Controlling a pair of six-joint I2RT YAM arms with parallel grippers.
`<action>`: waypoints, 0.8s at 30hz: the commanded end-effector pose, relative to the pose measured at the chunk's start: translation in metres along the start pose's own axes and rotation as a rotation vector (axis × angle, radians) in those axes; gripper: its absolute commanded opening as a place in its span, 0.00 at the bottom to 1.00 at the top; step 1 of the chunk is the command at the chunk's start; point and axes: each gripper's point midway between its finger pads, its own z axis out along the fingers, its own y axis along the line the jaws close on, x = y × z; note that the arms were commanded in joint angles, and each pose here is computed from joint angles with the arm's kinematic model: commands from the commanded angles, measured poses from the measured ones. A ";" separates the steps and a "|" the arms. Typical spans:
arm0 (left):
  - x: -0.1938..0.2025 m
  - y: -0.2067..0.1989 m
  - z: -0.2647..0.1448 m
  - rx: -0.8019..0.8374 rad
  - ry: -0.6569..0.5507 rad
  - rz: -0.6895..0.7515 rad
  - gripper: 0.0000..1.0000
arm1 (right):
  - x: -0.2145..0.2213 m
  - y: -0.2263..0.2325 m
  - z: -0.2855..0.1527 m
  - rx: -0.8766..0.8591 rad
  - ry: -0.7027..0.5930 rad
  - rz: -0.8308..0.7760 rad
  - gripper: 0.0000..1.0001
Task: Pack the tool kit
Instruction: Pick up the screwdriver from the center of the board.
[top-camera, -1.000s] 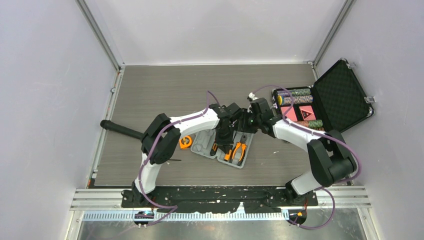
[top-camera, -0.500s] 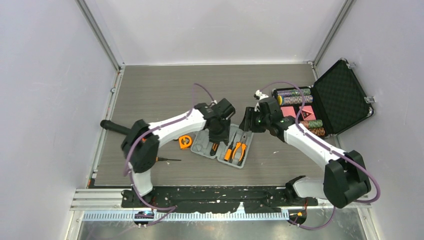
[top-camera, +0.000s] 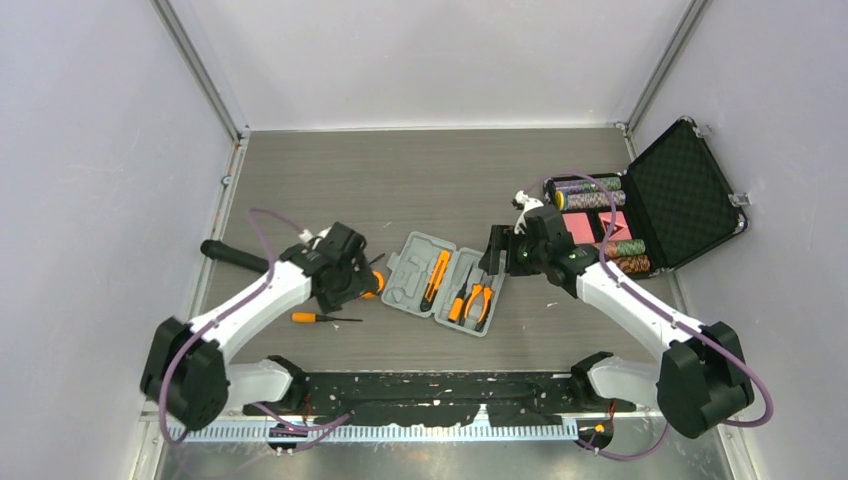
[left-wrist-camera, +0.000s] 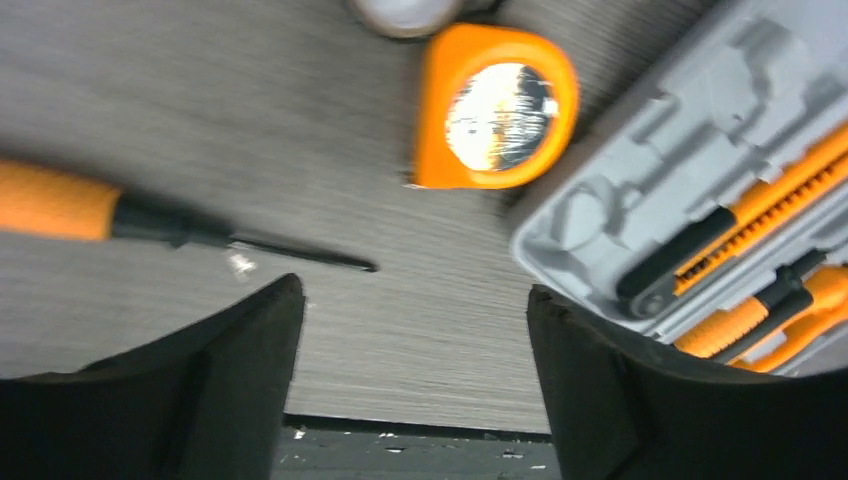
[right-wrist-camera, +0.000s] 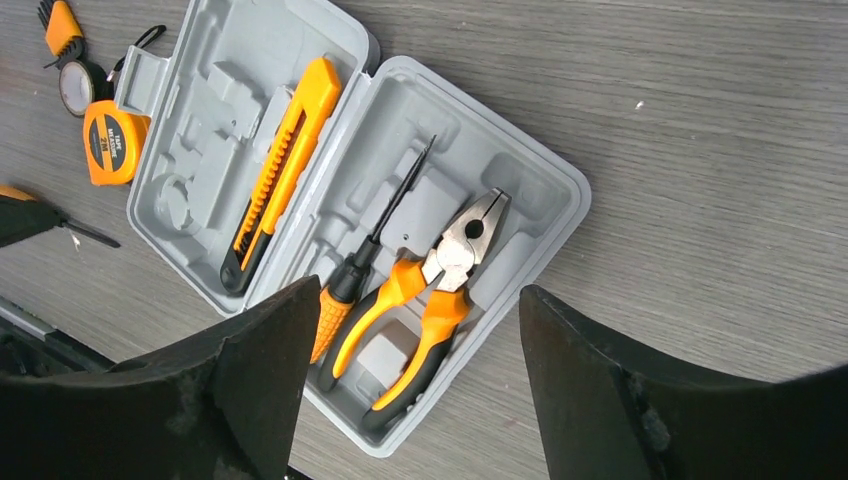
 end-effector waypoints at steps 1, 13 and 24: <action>-0.015 0.043 -0.011 -0.082 -0.141 -0.197 0.86 | -0.022 0.004 -0.012 -0.015 -0.115 -0.027 0.81; -0.021 0.123 0.011 -0.249 -0.157 -0.502 0.83 | -0.022 0.006 -0.018 -0.037 -0.152 -0.029 0.84; -0.028 0.111 0.042 -0.259 -0.023 -0.514 0.69 | -0.022 0.002 -0.020 -0.012 -0.156 -0.037 0.83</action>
